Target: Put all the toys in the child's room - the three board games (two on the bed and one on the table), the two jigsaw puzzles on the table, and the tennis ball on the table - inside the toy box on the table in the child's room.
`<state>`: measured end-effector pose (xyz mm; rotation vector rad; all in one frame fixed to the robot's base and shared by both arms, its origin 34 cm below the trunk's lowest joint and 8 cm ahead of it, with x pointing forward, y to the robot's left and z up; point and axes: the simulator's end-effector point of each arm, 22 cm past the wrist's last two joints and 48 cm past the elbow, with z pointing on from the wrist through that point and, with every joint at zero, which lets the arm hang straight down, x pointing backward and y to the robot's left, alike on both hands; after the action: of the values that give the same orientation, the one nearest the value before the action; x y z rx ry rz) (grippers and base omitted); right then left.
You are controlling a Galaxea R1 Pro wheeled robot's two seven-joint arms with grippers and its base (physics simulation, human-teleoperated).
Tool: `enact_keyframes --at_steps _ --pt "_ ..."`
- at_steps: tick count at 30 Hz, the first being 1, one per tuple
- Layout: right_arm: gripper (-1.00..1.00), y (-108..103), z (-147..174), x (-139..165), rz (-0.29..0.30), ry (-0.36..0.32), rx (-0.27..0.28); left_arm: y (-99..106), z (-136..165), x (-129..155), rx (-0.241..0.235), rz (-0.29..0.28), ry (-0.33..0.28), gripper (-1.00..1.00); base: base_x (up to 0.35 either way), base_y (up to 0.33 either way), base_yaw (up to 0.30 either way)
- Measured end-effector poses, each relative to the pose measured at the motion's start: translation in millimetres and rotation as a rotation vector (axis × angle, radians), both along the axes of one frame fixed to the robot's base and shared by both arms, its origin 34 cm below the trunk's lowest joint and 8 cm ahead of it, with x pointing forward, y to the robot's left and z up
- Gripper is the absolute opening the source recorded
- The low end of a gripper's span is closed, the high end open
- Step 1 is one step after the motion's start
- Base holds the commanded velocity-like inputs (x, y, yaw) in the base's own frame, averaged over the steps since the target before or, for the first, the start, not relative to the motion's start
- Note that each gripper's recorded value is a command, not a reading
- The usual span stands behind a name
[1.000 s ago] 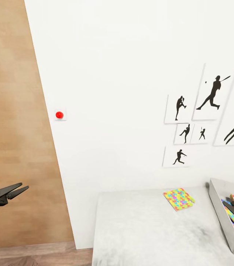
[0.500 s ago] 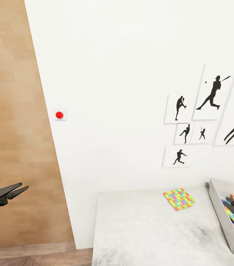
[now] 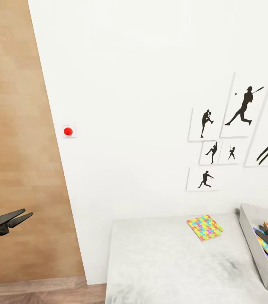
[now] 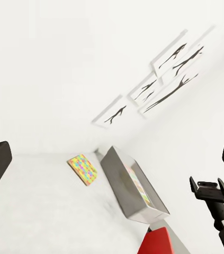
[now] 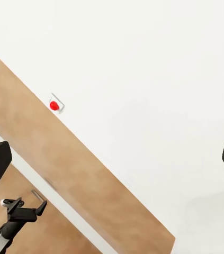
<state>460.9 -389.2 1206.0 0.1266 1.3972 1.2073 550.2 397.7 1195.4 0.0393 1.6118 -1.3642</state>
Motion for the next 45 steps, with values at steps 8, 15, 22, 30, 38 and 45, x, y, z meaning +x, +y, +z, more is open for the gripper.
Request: enact_keyframes --at_steps 8,15,22,30,38,45 --pt "1.0 1 0 0 0.0 -0.001 0.002 0 0 0 0.0 0.0 0.0 1.0 0.0 0.0 0.0" --pt "1.0 2 -1 0 0.001 0.002 0.005 0 0 0 0.0 0.0 0.0 1.0 0.0 0.0 0.0" --pt "1.0 3 -3 1 0.007 0.015 0.004 0 0 0 0.0 0.001 0.0 1.0 0.0 0.0 0.0" --pt "1.0 4 -10 7 0.015 0.071 0.002 0 0 0 0.0 0.001 0.0 1.0 0.0 0.0 0.0" --pt "1.0 -1 -4 24 0.011 0.131 -0.007 0 0 0 0.0 0.0 0.0 1.0 0.0 0.0 0.0" --pt "1.0 -4 22 41 0.007 0.08 -0.034 0 0 0 0.0 -0.001 0.001 1.0 0.0 0.0 0.0"
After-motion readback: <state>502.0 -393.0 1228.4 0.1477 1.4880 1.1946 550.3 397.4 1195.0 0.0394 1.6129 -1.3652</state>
